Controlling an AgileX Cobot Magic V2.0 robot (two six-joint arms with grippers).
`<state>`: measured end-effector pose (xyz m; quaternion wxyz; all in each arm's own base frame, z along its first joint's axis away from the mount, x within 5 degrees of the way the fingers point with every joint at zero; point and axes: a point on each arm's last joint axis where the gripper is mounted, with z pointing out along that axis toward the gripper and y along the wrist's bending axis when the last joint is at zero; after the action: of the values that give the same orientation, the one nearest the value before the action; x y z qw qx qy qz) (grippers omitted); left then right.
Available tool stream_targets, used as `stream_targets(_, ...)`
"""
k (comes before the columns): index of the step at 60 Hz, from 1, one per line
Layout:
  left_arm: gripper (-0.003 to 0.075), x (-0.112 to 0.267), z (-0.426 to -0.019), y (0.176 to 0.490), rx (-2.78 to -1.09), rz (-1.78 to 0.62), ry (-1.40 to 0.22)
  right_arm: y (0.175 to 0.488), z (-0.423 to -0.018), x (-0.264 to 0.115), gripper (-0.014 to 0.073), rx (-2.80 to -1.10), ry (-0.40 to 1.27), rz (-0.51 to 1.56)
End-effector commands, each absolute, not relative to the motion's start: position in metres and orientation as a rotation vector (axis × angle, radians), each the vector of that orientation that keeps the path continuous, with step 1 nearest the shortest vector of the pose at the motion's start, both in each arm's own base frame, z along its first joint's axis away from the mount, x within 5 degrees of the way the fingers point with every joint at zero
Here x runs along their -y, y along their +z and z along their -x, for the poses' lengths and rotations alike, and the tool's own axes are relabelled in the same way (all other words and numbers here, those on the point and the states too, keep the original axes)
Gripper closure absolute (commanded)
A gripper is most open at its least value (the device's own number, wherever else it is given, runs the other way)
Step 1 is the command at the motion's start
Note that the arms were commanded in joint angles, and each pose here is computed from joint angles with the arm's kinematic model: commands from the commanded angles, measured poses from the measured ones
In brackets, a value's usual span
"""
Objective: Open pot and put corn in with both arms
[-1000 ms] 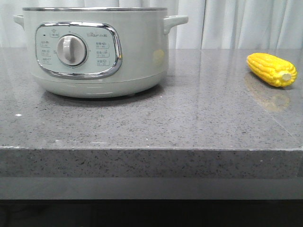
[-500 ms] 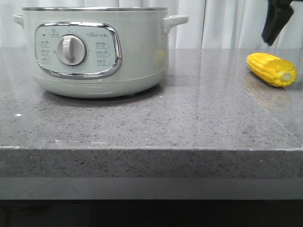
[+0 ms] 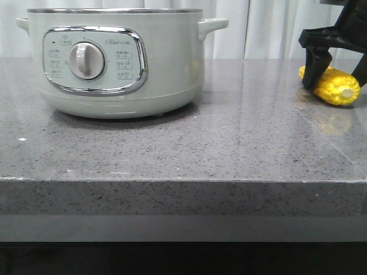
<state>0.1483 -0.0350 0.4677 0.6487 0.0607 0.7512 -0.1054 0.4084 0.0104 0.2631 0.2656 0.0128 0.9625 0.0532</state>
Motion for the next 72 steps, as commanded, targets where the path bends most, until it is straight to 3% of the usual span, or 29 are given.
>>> stream_targets(1,0.0513,0.034,-0.147,0.492,-1.528,-0.111,-0.264,0.294,-0.408,-0.011,0.0136,-2.490,0.145,-0.018)
stream_targets(9,0.0513,0.035,-0.149,0.491,-1.535,-0.111,-0.263,0.294,-0.408,-0.011,0.0242,-2.492,0.146,-0.018)
stream_targets(21,0.0513,0.035,-0.149,0.495,-1.493,-0.106,-0.265,0.306,-0.403,-0.011,0.0247,-2.461,0.142,-0.008)
stream_targets(30,0.0513,0.034,-0.149,0.497,-1.476,-0.104,-0.266,0.343,-0.384,-0.020,0.0247,-2.365,0.148,0.038)
stream_targets(52,0.0513,0.034,-0.149,0.497,-1.474,-0.104,-0.266,0.464,-0.313,-0.078,0.0247,-1.993,0.261,0.261)
stream_targets(61,0.0513,0.034,-0.149,0.498,-1.460,-0.103,-0.267,0.488,-0.295,-0.104,0.0247,-1.915,0.366,0.335)
stream_targets(72,0.0513,0.034,-0.149,0.500,-1.442,-0.101,-0.268,0.496,-0.288,-0.145,0.0247,-1.841,0.466,0.456)
